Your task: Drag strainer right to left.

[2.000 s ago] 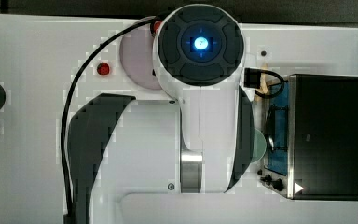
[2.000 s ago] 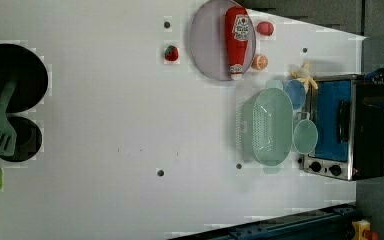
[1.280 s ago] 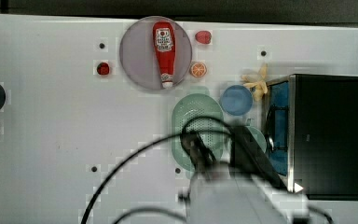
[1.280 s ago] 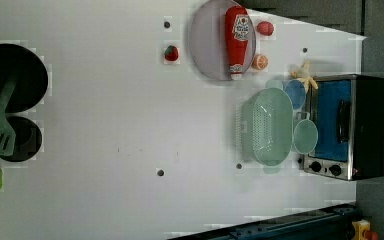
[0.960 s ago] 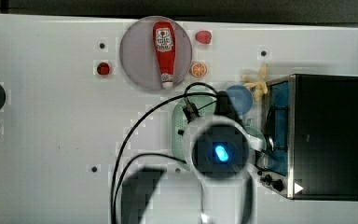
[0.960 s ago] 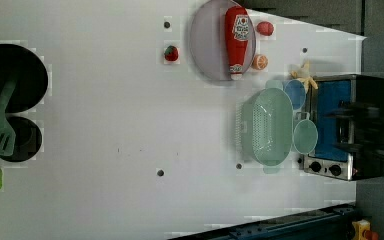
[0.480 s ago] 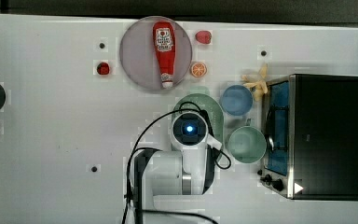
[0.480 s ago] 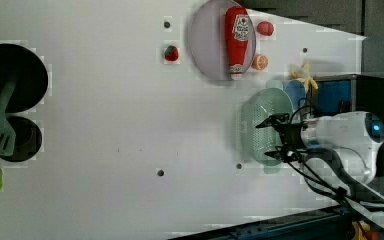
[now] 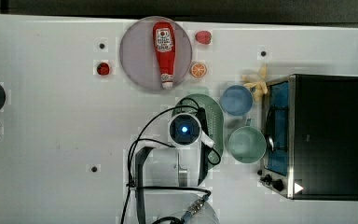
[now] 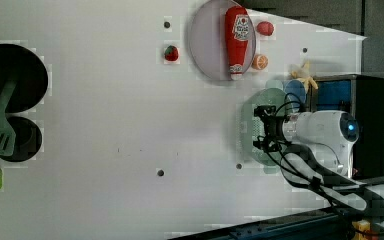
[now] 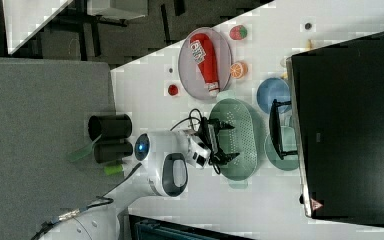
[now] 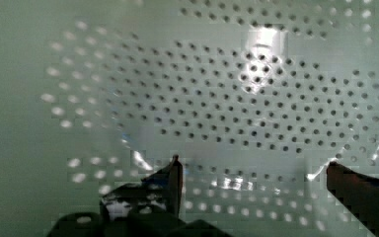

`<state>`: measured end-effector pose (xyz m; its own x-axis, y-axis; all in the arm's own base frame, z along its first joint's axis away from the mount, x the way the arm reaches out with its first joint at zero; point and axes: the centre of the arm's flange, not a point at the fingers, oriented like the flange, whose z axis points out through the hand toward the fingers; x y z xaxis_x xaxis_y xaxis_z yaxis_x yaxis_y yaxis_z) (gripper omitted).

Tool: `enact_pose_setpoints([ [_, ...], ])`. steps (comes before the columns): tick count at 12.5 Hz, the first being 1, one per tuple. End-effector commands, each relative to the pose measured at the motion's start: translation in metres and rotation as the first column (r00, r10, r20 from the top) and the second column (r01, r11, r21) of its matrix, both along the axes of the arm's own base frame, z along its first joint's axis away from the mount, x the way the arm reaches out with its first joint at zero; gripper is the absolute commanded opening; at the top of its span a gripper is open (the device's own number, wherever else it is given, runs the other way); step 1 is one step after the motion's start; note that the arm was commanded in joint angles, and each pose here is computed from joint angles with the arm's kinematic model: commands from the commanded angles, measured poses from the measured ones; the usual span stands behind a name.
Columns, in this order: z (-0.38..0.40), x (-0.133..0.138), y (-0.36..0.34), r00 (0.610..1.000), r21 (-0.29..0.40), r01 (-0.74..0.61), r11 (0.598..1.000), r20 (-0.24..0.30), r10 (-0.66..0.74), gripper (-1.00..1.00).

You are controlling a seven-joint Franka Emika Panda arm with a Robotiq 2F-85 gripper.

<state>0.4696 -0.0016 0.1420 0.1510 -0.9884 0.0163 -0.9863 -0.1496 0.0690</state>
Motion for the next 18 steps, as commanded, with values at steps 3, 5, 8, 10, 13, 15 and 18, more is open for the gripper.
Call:
enact_pose_setpoints([
  [3,0.008,0.005,0.040,0.998,0.020,0.004,1.000,0.056,-0.006,1.00],
  [5,0.009,0.005,0.053,0.998,0.026,-0.013,1.000,0.056,0.011,1.00],
  [8,0.005,0.001,0.072,0.999,0.036,-0.023,0.999,0.042,0.022,1.00],
  [10,0.004,-0.001,0.086,0.999,0.046,-0.025,0.999,0.036,0.024,1.00],
  [13,0.005,0.001,0.110,1.000,0.064,0.014,0.998,0.000,-0.014,1.00],
  [15,0.005,0.002,0.131,0.998,0.071,0.062,0.996,-0.025,-0.060,1.00],
  [18,0.004,0.006,0.168,0.988,0.072,0.151,0.986,-0.029,-0.149,1.00],
])
